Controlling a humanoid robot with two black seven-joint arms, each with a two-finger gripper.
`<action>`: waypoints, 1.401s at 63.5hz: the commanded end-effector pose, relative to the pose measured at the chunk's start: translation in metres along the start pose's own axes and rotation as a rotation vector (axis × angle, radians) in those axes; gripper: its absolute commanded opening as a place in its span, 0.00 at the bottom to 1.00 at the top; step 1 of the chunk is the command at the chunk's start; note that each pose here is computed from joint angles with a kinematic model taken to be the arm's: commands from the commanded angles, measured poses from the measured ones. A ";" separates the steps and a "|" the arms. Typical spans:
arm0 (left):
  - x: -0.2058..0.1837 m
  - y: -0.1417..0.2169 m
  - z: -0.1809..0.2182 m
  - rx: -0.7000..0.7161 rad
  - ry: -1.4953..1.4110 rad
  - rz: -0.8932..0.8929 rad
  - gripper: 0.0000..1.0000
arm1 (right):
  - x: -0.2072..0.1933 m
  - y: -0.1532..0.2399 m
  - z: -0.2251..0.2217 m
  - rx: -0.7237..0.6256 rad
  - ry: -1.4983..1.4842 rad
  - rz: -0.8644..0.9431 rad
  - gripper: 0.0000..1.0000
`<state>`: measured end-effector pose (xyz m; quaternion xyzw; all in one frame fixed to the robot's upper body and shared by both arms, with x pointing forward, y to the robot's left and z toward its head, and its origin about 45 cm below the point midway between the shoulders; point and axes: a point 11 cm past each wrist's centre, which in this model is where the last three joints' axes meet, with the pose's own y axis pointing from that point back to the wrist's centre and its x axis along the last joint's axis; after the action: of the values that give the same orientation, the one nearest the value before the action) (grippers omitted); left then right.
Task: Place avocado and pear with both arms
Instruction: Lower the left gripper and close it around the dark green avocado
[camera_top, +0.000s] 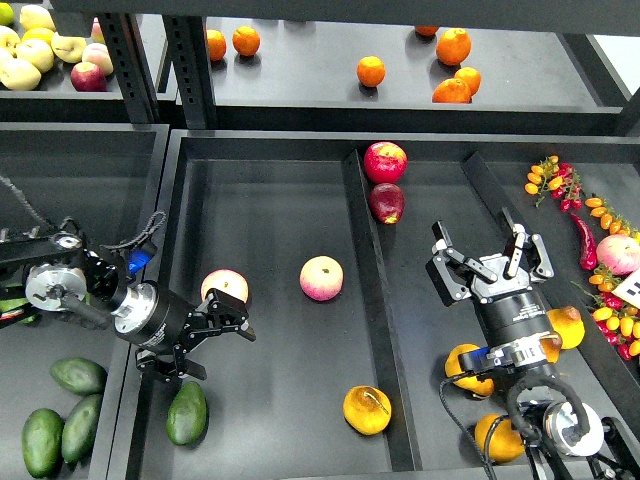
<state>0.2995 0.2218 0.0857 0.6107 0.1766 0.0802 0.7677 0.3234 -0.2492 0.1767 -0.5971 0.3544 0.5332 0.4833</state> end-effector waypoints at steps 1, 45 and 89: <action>0.003 -0.002 0.006 0.035 -0.037 0.018 1.00 | -0.001 0.000 -0.001 0.003 0.000 -0.002 1.00; -0.013 -0.034 0.033 0.166 -0.206 0.021 1.00 | -0.005 0.000 -0.012 0.034 0.007 -0.016 1.00; -0.005 -0.036 0.025 0.238 -0.246 0.057 0.99 | -0.006 0.000 -0.012 0.036 0.007 -0.020 1.00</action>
<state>0.2985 0.1876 0.0576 0.7022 0.0777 0.0036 0.7077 0.3259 -0.2612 0.1817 -0.5933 0.3599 0.5204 0.4976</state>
